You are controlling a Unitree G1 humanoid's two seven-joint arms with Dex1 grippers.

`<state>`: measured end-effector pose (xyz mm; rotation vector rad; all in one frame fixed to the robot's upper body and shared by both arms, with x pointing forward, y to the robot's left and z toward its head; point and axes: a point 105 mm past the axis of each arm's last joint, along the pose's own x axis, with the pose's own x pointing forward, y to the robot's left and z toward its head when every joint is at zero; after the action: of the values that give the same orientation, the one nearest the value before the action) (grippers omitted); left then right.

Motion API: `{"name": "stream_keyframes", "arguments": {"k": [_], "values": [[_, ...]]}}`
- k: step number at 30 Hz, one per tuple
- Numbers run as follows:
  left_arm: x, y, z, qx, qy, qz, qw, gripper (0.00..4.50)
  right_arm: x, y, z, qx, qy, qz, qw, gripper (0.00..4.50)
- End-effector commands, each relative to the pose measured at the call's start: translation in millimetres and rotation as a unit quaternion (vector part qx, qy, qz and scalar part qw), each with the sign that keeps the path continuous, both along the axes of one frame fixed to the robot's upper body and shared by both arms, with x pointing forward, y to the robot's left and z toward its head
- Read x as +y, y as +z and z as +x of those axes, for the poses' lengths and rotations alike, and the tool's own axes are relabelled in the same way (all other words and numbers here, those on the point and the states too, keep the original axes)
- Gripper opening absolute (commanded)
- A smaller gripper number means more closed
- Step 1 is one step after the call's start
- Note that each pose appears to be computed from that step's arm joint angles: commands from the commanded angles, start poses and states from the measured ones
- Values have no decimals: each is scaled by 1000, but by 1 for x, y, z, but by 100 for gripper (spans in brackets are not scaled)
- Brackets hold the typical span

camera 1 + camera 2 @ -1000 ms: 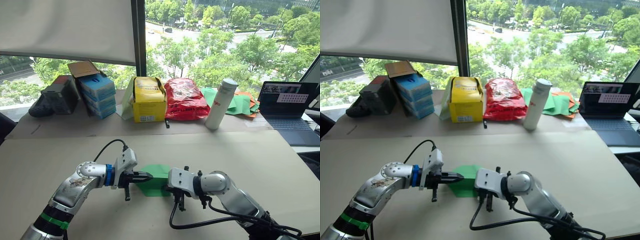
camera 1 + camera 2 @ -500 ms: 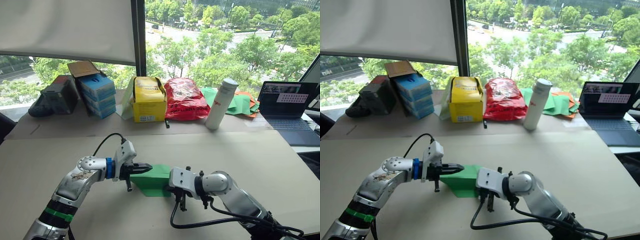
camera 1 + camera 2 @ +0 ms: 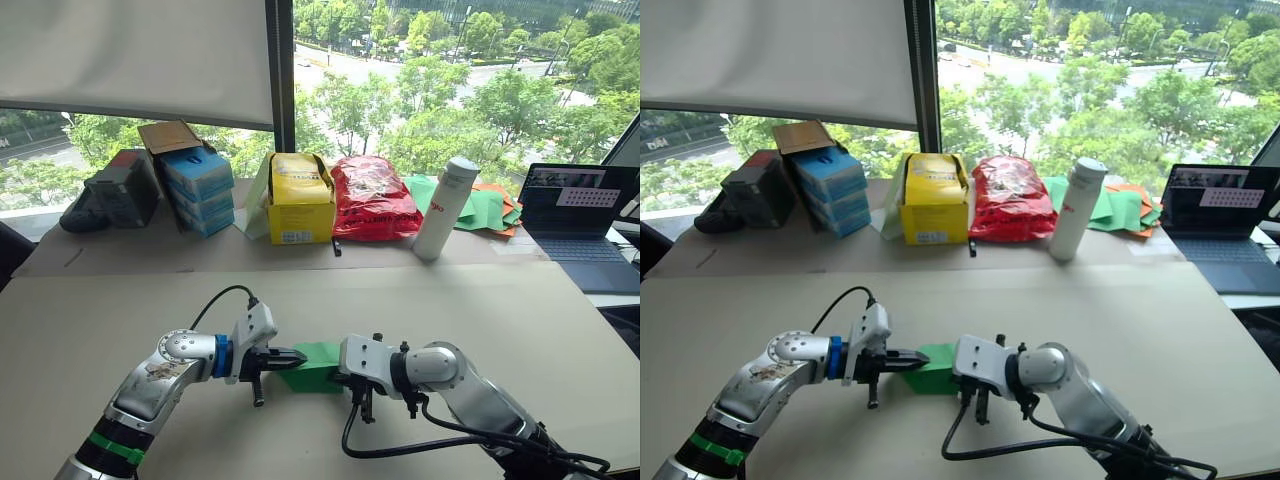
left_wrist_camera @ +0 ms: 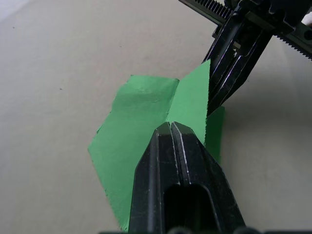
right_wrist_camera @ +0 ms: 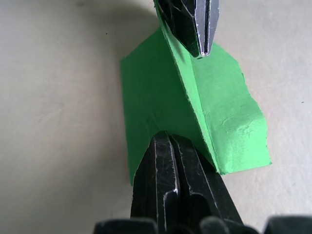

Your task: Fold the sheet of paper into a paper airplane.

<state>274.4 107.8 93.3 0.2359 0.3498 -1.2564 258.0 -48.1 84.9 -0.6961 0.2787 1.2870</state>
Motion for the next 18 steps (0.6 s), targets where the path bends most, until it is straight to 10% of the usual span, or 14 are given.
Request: {"name": "stream_keyframes", "arguments": {"k": [1, 9, 18], "values": [[-6, 12, -5, -24, -20, -4, 999, 0, -5, 24, -11, 6, 19, 24, 1000, 2], [-7, 10, -12, -17, -29, -10, 999, 0, -14, 48, -19, 63, 7, 78, 995, 2], [-4, -1, -19, -22, -53, 27, 998, 0, -17, 58, 38, 28, -94, 103, 990, 29]]}}
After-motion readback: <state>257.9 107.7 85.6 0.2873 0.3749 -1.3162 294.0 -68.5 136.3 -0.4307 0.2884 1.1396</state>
